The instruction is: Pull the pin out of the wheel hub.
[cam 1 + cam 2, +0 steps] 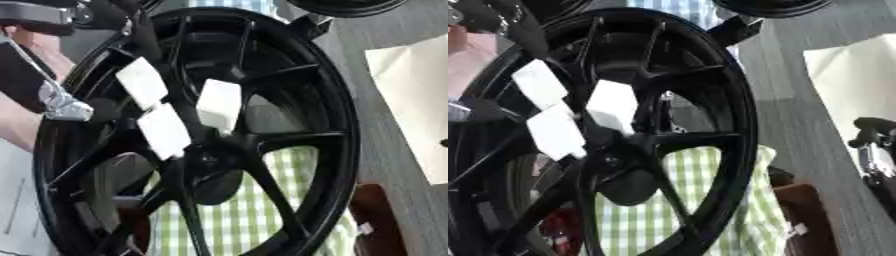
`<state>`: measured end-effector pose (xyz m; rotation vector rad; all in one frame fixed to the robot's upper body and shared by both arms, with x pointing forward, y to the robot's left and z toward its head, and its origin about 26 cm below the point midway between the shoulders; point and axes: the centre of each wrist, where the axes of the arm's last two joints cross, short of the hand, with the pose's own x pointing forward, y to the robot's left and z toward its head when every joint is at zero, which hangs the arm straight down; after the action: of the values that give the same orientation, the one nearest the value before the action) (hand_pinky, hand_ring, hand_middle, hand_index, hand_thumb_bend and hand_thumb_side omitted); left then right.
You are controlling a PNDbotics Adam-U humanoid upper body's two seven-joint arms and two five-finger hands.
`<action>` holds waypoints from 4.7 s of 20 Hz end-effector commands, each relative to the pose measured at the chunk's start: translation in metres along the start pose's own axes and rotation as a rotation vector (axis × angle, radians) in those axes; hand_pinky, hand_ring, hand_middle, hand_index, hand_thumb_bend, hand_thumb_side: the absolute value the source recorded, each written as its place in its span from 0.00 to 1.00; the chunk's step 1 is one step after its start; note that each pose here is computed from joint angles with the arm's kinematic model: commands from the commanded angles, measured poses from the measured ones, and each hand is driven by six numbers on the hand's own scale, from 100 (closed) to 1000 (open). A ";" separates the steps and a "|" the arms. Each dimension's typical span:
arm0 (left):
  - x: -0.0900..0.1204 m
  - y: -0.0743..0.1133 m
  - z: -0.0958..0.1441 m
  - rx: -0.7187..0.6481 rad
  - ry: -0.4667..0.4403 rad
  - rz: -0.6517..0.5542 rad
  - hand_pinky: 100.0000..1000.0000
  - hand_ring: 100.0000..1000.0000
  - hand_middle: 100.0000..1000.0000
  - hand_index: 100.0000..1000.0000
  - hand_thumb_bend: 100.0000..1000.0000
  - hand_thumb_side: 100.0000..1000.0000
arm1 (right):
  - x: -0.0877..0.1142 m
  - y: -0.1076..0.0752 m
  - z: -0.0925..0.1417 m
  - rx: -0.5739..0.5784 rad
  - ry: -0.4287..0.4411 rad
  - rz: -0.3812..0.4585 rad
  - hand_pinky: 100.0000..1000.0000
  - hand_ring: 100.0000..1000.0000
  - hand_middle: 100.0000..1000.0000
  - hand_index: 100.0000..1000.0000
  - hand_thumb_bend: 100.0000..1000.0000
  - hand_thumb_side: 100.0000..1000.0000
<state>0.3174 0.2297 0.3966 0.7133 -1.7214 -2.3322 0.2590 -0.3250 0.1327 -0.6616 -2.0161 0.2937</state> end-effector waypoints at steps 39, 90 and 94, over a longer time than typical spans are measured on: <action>-0.036 -0.025 -0.019 -0.176 -0.048 -0.042 0.90 0.82 0.76 0.80 0.15 0.27 | 0.004 0.003 0.000 -0.008 0.020 -0.006 0.87 0.61 0.75 0.73 0.00 0.78; -0.110 -0.060 0.177 0.553 0.513 0.522 0.68 0.38 0.10 0.18 0.00 0.20 | -0.003 -0.013 0.004 -0.104 0.047 0.025 0.87 0.60 0.75 0.73 0.00 0.76; -0.117 -0.108 0.194 0.566 0.625 0.583 0.68 0.38 0.11 0.19 0.00 0.19 | -0.003 -0.014 0.004 -0.116 0.046 0.024 0.87 0.60 0.75 0.73 0.00 0.75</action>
<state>0.3574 0.4640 0.3562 0.6812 -1.9046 -1.1250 0.2532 -0.3349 0.1281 -0.7376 -1.9742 0.1674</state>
